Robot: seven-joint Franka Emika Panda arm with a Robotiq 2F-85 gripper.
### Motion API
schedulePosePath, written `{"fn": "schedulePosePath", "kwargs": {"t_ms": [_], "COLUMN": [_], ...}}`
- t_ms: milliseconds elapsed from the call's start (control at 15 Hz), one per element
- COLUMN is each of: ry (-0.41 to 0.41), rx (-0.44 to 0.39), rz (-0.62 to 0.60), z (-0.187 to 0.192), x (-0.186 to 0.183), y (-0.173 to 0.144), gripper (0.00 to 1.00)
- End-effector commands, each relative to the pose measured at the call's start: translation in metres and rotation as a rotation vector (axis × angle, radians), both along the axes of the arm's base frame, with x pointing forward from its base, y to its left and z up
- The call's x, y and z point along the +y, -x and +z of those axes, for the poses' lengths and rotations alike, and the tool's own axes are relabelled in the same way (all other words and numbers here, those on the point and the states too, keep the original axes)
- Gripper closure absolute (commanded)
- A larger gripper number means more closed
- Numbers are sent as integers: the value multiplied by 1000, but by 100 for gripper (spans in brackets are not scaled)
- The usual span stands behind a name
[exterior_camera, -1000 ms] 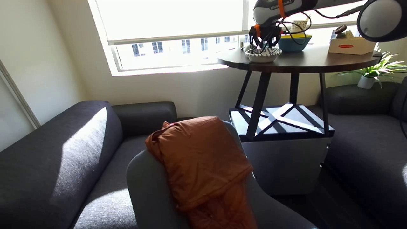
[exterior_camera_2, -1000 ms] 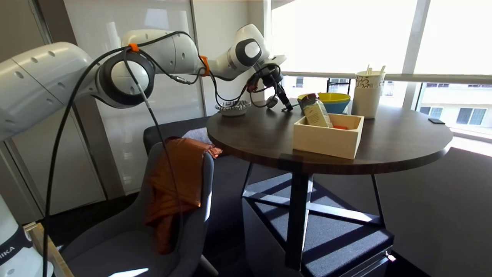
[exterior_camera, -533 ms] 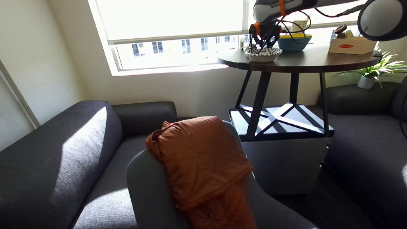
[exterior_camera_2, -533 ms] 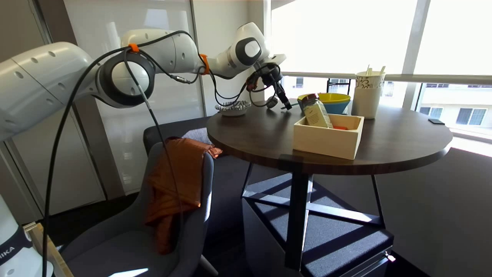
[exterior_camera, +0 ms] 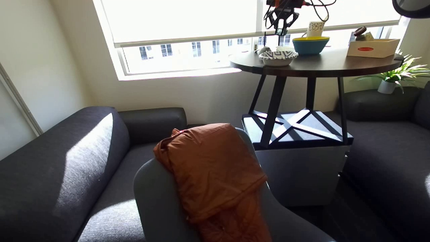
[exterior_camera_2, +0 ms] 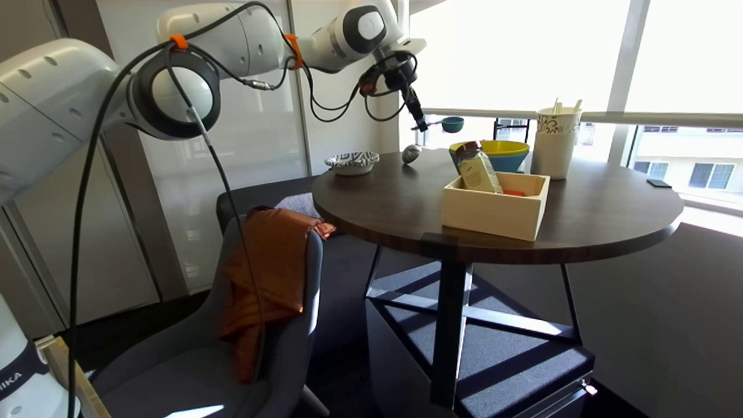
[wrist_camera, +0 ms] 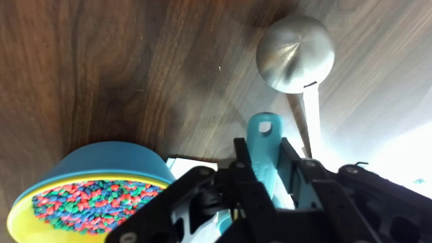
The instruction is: Remove the measuring cup from the bowl on the left and put it in the stacked bowls on the right.
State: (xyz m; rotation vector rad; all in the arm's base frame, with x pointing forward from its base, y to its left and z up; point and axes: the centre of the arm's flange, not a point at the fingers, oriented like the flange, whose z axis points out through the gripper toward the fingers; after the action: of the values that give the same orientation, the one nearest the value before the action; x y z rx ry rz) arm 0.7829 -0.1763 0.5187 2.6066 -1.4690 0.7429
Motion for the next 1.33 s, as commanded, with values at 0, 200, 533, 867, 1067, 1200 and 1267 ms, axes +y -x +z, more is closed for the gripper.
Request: {"fn": "schedulePosePath", "kwargs": {"t_ms": [0, 200, 533, 867, 1067, 1200, 1267], "ry": [-81, 8, 55, 60, 132, 147, 152], "rx": [94, 193, 293, 273, 346, 405, 440], "rz": [94, 208, 347, 326, 487, 572, 611], "z": [52, 80, 109, 98, 109, 118, 123], "x": [-16, -40, -90, -89, -111, -127, -134], "y": [17, 50, 85, 96, 99, 103, 108], "gripper": [94, 94, 94, 94, 94, 94, 94]}}
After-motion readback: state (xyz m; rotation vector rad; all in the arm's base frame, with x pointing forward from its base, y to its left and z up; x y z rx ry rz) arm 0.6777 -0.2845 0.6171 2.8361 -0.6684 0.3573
